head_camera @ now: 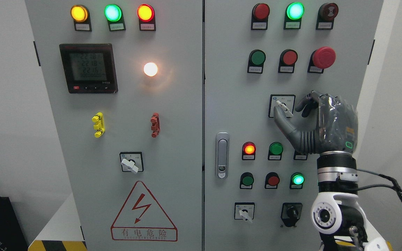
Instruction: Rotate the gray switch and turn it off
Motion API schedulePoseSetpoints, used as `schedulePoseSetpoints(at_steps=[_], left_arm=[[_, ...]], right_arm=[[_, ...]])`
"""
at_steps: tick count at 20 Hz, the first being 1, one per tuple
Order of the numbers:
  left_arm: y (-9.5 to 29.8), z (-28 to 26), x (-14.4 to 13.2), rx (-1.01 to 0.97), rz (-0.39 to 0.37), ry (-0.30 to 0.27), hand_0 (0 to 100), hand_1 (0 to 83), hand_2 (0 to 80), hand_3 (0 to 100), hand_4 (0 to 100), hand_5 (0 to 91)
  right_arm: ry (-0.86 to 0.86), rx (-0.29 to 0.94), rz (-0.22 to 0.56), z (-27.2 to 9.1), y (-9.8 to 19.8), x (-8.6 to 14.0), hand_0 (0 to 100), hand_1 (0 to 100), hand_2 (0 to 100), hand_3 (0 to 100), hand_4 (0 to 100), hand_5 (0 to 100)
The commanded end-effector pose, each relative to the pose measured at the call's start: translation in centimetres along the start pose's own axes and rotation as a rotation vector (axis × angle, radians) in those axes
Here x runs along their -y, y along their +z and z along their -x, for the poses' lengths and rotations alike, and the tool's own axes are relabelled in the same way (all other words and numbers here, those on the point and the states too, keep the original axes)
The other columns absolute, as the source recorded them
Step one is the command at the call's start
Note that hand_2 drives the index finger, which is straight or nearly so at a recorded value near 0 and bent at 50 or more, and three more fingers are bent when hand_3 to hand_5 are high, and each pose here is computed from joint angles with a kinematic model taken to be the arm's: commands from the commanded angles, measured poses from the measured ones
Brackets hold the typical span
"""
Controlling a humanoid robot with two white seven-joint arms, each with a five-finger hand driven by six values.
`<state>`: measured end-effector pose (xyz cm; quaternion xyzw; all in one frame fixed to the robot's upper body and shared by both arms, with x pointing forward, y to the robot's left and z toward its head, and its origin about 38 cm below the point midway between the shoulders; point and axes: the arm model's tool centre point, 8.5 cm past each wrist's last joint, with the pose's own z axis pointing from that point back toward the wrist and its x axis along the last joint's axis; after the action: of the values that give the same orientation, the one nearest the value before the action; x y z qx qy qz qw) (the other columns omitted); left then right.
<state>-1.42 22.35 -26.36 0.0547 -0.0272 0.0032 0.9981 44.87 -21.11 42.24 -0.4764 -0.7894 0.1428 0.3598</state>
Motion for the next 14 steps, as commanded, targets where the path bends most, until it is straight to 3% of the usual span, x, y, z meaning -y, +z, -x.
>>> schedulePoseSetpoints(at_steps=[1,14], left_arm=[[0.11,0.83,0.01,-0.026,0.000,0.022,12,38.9,0.0,0,0,0.0],[0.11,0.83,0.01,-0.026,0.000,0.022,12,38.9,0.0,0,0,0.0]], right_arm=[[0.002,0.003,-0.012,-0.15,0.01,-0.49,13,36,64,79,62,74],[0.008,0.003,-0.008,-0.23,-0.21,-0.40,18,37,65,79,62,75]])
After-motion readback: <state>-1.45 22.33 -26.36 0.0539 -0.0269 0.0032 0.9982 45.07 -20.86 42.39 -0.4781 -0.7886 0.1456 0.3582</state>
